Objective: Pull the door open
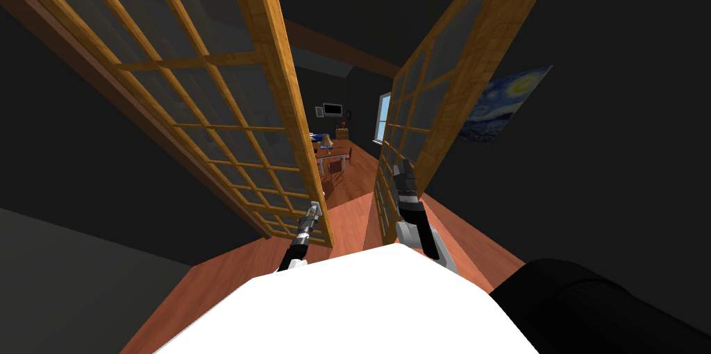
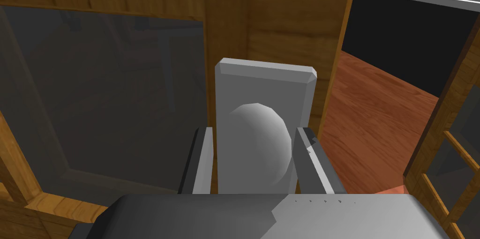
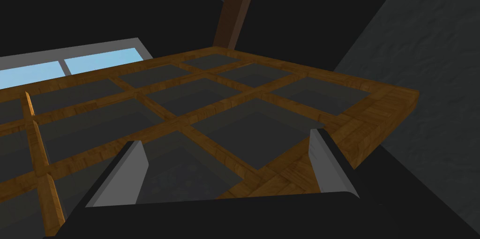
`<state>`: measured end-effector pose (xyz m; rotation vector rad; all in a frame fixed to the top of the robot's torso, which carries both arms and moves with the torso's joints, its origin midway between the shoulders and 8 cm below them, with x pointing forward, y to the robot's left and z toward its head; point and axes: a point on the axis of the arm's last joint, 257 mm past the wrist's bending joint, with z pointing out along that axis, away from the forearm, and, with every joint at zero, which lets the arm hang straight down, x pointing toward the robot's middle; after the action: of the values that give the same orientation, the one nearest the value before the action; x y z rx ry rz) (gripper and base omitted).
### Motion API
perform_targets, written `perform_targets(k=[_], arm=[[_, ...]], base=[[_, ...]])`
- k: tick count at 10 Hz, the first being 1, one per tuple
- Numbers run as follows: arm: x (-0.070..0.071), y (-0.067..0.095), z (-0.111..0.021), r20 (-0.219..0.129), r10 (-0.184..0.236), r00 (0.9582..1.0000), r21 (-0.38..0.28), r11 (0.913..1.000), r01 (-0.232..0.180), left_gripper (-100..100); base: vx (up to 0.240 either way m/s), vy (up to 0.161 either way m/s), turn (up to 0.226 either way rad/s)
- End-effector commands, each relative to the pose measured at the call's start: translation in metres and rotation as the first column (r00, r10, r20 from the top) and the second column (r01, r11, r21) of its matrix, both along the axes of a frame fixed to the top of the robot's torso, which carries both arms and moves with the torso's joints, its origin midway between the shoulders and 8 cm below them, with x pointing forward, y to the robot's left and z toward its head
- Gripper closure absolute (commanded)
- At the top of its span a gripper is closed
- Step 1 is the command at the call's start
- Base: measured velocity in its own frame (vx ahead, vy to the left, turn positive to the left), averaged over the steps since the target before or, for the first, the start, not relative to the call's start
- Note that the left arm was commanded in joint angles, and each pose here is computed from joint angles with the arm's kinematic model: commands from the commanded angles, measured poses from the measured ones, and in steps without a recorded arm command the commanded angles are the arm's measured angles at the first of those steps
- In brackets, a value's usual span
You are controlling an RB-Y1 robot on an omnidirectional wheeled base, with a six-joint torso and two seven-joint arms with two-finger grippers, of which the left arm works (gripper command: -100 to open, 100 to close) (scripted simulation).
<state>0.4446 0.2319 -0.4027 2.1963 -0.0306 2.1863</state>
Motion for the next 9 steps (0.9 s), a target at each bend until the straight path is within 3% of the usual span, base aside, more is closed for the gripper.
perform_targets(k=[1, 7, 8, 9], arm=[[0.007, 0.010, 0.004, 0.007, -0.010, 0.9999, 0.008, 0.9999, 0.010, 100], [0.008, 0.011, 0.001, -0.004, -0.046, 0.9990, 0.015, 0.9988, 0.046, 100], [0.006, 0.021, 0.003, 0.005, -0.043, 0.9990, 0.012, 0.9990, 0.043, 100], [0.006, 0.021, 0.003, 0.005, -0.043, 0.9990, 0.012, 0.9990, 0.043, 100]], base=[[0.005, 0.014, -0.141], [0.097, 0.010, -0.142], [-0.087, 0.041, -0.188], [-0.157, 0.046, -0.101]])
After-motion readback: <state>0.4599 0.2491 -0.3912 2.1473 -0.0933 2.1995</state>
